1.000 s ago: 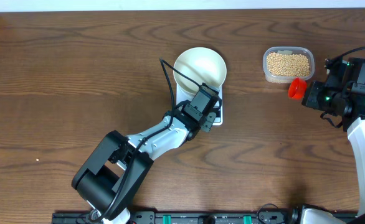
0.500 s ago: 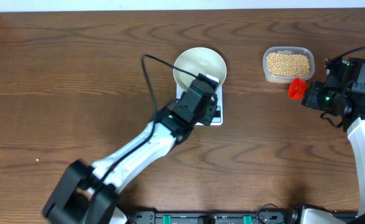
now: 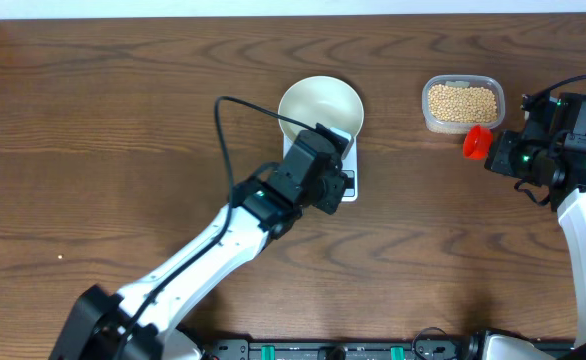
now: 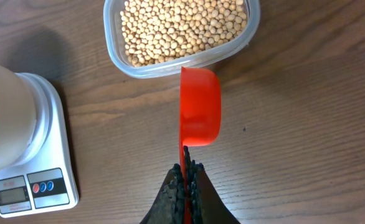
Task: Scoop item into bowl and weigh 50g on scale
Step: 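Lift the left gripper off the scale and pull it back left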
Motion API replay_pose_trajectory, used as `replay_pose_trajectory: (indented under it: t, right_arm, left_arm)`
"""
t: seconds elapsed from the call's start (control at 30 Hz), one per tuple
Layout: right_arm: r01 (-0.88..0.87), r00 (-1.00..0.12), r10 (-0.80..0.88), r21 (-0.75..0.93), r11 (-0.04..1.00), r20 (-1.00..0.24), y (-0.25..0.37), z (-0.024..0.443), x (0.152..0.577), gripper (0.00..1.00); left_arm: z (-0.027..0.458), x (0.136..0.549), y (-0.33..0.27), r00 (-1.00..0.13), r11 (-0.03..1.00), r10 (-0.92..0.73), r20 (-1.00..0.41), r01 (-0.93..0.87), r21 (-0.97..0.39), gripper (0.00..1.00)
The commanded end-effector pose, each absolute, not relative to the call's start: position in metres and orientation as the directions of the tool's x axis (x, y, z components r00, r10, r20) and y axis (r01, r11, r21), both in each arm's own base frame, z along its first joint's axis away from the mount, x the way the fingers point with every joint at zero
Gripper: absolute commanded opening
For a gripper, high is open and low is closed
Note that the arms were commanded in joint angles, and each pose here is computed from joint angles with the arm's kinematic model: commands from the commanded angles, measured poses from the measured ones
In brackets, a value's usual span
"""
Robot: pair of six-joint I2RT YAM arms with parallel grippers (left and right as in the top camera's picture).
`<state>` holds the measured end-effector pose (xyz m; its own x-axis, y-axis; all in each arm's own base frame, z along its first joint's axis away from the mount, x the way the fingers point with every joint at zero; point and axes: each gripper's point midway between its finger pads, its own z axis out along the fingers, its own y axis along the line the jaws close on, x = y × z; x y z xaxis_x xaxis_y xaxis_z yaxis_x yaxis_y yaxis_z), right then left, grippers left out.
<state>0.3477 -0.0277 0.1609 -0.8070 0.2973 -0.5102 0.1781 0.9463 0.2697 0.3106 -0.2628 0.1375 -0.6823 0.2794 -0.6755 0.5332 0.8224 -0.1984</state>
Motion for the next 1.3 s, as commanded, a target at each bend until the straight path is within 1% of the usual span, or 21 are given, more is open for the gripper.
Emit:
replay_pose_trajectory:
  t: [0.0, 0.13, 0.27, 0.43, 0.6, 0.73, 0.87, 0.9, 0.97, 1.1, 1.27]
  right_arm:
    - [0.162, -0.805, 0.283, 0.265, 0.951, -0.521, -0.028, 0.165, 0.351, 0.01]
    - [0.127, -0.791, 0.278, 0.299, 0.946, -0.545, -0.022, 0.171, 0.358, 0.01]
    - [0.094, -0.768, 0.273, 0.319, 0.943, -0.579, -0.018, 0.179, 0.367, 0.01]
    - [0.053, -0.748, 0.267, 0.346, 0.937, -0.607, -0.012, 0.187, 0.374, 0.01]
    - [-0.016, -0.707, 0.266, 0.391, 0.920, -0.655, -0.002, 0.204, 0.384, 0.01]
    - [0.017, -0.679, 0.328, 0.432, 0.902, -0.657, -0.003, 0.223, 0.388, 0.01]
    - [0.018, -0.647, 0.329, 0.418, 0.908, -0.688, -0.008, 0.251, 0.394, 0.01]
    - [0.020, -0.637, 0.328, 0.410, 0.912, -0.698, -0.010, 0.258, 0.395, 0.01]
    - [0.020, -0.616, 0.325, 0.398, 0.917, -0.717, -0.012, 0.273, 0.398, 0.01]
    - [0.038, -0.600, 0.326, 0.381, 0.924, -0.731, -0.019, 0.291, 0.401, 0.01]
    - [0.070, -0.606, 0.343, 0.381, 0.922, -0.718, -0.030, 0.302, 0.399, 0.01]
  left_arm:
    - [0.177, 0.320, -0.242, -0.660, 0.842, 0.168, -0.732, 0.483, -0.242, 0.07]
    - [0.220, 0.338, -0.188, -0.605, 0.891, 0.033, -0.795, 0.379, -0.251, 0.07]
    - [0.244, 0.356, -0.123, -0.551, 0.945, -0.084, -0.830, 0.221, -0.242, 0.07]
    - [0.248, 0.369, -0.062, -0.520, 0.968, -0.175, -0.836, 0.064, -0.243, 0.07]
    - [0.248, 0.374, -0.024, -0.500, 0.970, -0.227, -0.836, -0.034, -0.242, 0.07]
    - [0.248, 0.375, -0.003, -0.485, 0.966, -0.255, -0.836, -0.091, -0.242, 0.08]
    - [0.250, 0.376, 0.026, -0.440, 0.945, -0.320, -0.839, -0.208, -0.251, 0.08]
    - [0.252, 0.376, 0.032, -0.428, 0.941, -0.327, -0.843, -0.229, -0.249, 0.09]
    - [0.257, 0.378, 0.040, -0.401, 0.937, -0.333, -0.854, -0.242, -0.251, 0.22]
    - [0.262, 0.380, 0.047, -0.376, 0.933, -0.337, -0.863, -0.254, -0.254, 0.36]
    - [0.261, 0.379, 0.047, -0.379, 0.933, -0.338, -0.861, -0.254, -0.254, 0.48]
